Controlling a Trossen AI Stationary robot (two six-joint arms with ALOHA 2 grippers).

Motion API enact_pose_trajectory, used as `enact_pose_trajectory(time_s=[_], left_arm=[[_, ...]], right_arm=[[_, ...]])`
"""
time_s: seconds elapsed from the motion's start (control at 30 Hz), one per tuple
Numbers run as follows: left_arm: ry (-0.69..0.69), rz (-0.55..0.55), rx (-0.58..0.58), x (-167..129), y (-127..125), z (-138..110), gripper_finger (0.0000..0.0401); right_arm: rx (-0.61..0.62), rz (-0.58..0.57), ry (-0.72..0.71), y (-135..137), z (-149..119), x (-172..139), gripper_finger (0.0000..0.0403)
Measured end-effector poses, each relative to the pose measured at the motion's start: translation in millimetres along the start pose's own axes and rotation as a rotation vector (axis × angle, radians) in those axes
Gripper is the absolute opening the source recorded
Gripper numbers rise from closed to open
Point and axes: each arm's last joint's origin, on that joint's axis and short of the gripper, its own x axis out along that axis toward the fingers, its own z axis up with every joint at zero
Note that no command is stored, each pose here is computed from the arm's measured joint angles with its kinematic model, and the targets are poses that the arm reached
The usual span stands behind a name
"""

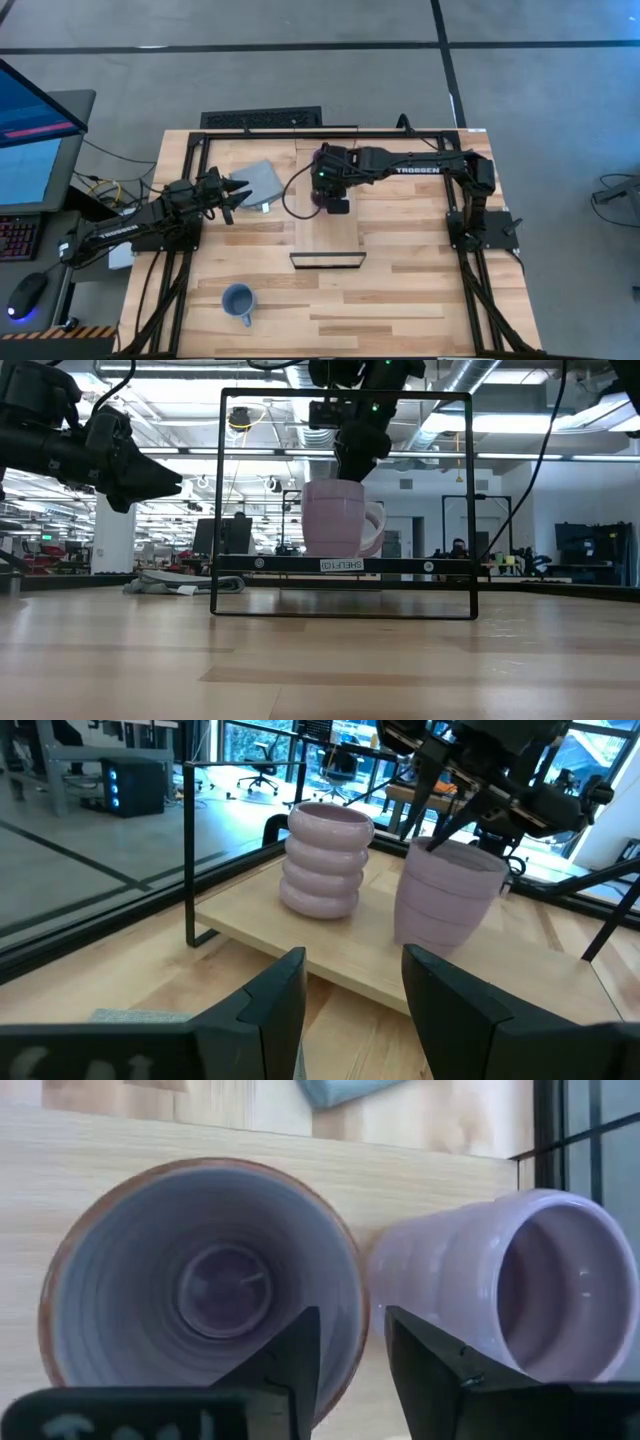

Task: Stack small to large cups/mugs on shelf
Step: Put the purple mug on the shelf

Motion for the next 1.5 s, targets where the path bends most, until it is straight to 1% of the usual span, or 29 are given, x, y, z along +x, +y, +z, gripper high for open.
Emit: enact_pose_trajectory(time_s=[0.23, 0.43, 0.53, 0.57, 0.63, 0.73, 0.83, 1.0, 1.1, 1.13, 1.2, 1.27, 1.37, 1.5], left_arm=[[0.0, 0.0, 0.0, 0, 0, 0, 0.0158], [0.0, 0.0, 0.001, 0, 0, 0, 0.0158], [0.0, 0.0, 0.002, 0, 0, 0, 0.0158], [0.002, 0.001, 0.002, 0, 0, 0, 0.0158], [0.003, 0.001, 0.002, 0, 0, 0, 0.0158], [0.003, 0.0, 0.002, 0, 0, 0, 0.0158], [0.003, 0.0, 0.002, 0, 0, 0, 0.0158], [0.003, -0.001, 0.002, 0, 0, 0, 0.0158], [0.003, -0.001, 0.002, 0, 0, 0, 0.0158], [0.003, -0.001, 0.002, 0, 0, 0, 0.0158], [0.002, -0.001, 0.002, 0, 0, 0, 0.0158], [0.002, -0.001, 0.002, 0, 0, 0, 0.0158], [0.003, -0.003, 0.002, 0, 0, 0, 0.0158], [0.004, -0.006, -0.003, 0, 0, 0, 0.0158]], right_arm=[[-0.01, -0.01, -0.015, -1, 1, 0, 0.0133], [-0.006, -0.123, 0.01, -6, 0, -6, 0.0133], [0.009, -0.13, 0.01, -10, 2, -17, 0.0133], [0.016, -0.13, 0.006, -11, 4, -23, 0.0133], [0.03, -0.143, -0.049, -14, 12, -35, 0.0134], [0.024, -0.138, -0.071, -14, 17, -52, 0.0133], [0.019, -0.165, -0.135, -15, 27, -73, 0.0132], [0.078, -0.254, -0.257, -26, 38, -122, 0.0132], [0.099, -0.333, -0.278, -33, 35, -153, 0.0133], [0.119, -0.36, -0.294, -36, 34, -163, 0.0133], [0.139, -0.379, -0.287, -38, 25, -183, 0.0132], [0.174, -0.379, -0.34, -39, 19, -206, 0.0132], [0.224, -0.35, -0.337, -33, 1, -231, 0.0133], [0.271, -0.277, -0.238, -14, -28, -251, 0.0132]])
